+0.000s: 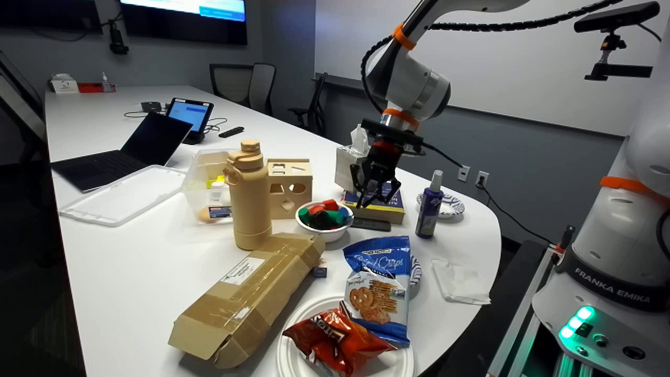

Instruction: Take the spoon and mix the objects on the bowl

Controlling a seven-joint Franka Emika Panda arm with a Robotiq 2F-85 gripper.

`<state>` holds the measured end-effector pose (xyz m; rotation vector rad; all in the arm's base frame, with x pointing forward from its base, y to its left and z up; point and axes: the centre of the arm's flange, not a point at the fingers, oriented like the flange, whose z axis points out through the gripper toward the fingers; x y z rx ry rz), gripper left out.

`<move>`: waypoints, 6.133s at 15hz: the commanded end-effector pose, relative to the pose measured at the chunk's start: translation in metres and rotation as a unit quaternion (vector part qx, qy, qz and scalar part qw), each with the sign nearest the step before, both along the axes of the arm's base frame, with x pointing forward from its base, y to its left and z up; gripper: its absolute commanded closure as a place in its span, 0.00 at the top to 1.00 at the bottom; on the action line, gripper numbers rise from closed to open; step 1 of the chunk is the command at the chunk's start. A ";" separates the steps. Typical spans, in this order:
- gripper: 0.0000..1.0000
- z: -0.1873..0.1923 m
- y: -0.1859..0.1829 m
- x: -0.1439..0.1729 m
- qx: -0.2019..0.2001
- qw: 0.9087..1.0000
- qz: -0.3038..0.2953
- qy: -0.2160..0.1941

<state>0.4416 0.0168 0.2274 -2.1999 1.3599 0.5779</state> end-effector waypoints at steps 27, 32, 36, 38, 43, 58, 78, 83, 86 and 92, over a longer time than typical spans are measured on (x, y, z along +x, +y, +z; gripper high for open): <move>0.02 0.037 0.065 0.060 -0.087 0.985 0.135 -0.069; 0.02 0.026 0.066 0.060 -0.082 0.985 0.146 -0.032; 0.02 0.022 0.071 0.065 -0.050 0.980 0.182 -0.056; 0.02 0.021 0.075 0.071 -0.041 0.976 0.200 -0.077; 0.02 0.018 0.079 0.089 -0.058 0.970 0.208 -0.110; 0.02 0.005 0.071 0.088 0.015 0.971 0.239 -0.004; 0.02 0.020 0.069 0.112 -0.022 0.974 0.224 -0.036; 0.02 0.006 0.062 0.107 0.006 0.974 0.226 0.014; 0.02 -0.003 0.072 0.110 0.018 0.968 0.251 0.024; 0.02 0.002 0.121 0.124 0.009 0.954 0.300 -0.006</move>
